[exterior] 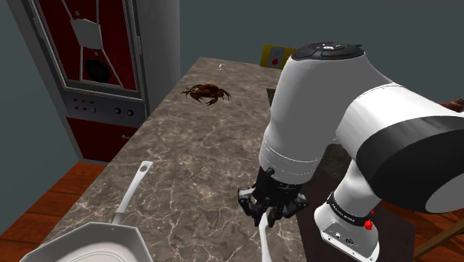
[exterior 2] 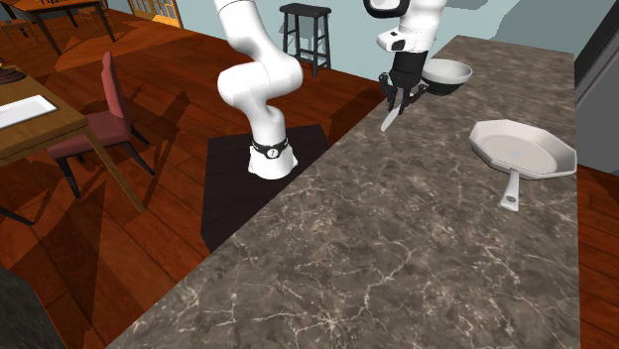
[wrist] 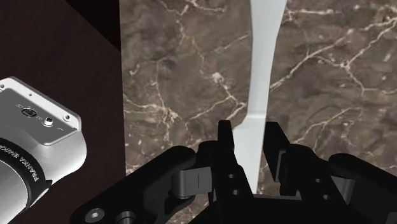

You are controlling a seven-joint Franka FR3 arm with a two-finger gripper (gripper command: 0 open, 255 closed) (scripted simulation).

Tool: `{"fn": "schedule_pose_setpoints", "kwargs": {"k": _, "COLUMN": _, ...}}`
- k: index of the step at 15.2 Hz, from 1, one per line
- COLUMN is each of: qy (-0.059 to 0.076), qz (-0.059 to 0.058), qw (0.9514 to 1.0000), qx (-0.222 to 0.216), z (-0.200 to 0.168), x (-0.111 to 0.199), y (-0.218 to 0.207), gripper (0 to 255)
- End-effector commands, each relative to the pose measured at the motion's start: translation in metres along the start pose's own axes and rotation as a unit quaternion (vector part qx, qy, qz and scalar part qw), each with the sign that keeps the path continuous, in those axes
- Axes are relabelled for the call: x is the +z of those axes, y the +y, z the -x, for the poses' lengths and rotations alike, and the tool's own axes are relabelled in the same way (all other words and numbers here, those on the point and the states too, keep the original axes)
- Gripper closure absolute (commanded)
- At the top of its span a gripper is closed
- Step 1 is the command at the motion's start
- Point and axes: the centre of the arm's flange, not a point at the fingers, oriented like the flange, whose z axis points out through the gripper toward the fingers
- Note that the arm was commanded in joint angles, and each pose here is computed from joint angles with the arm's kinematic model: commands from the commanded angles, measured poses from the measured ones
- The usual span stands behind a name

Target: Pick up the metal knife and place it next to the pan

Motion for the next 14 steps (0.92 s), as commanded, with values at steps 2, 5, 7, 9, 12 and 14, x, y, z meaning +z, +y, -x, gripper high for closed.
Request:
{"fn": "schedule_pose_setpoints", "kwargs": {"k": 2, "qy": 0.000, "qz": 0.000, "qw": 1.0000, "qx": 0.000, "z": 0.001, "x": 0.016, "y": 0.000, "gripper": 255}}
{"fn": "schedule_pose_setpoints", "kwargs": {"k": 5, "qy": 0.000, "qz": 0.000, "qw": 1.0000, "qx": 0.000, "z": 0.001, "x": 0.032, "y": 0.000, "gripper": 255}}
{"fn": "schedule_pose_setpoints", "kwargs": {"k": 7, "qy": 0.000, "qz": 0.000, "qw": 1.0000, "qx": 0.000, "z": 0.001, "x": 0.042, "y": 0.000, "gripper": 255}}
{"fn": "schedule_pose_setpoints", "kwargs": {"k": 9, "qy": 0.000, "qz": 0.000, "qw": 1.0000, "qx": 0.000, "z": 0.001, "x": 0.053, "y": 0.000, "gripper": 255}}
{"fn": "schedule_pose_setpoints", "kwargs": {"k": 12, "qy": 0.000, "qz": 0.000, "qw": 1.0000, "qx": 0.000, "z": 0.001, "x": 0.069, "y": 0.000, "gripper": 255}}
{"fn": "schedule_pose_setpoints", "kwargs": {"k": 14, "qy": 0.000, "qz": 0.000, "qw": 1.0000, "qx": 0.000, "z": 0.000, "x": 0.079, "y": -0.001, "gripper": 255}}
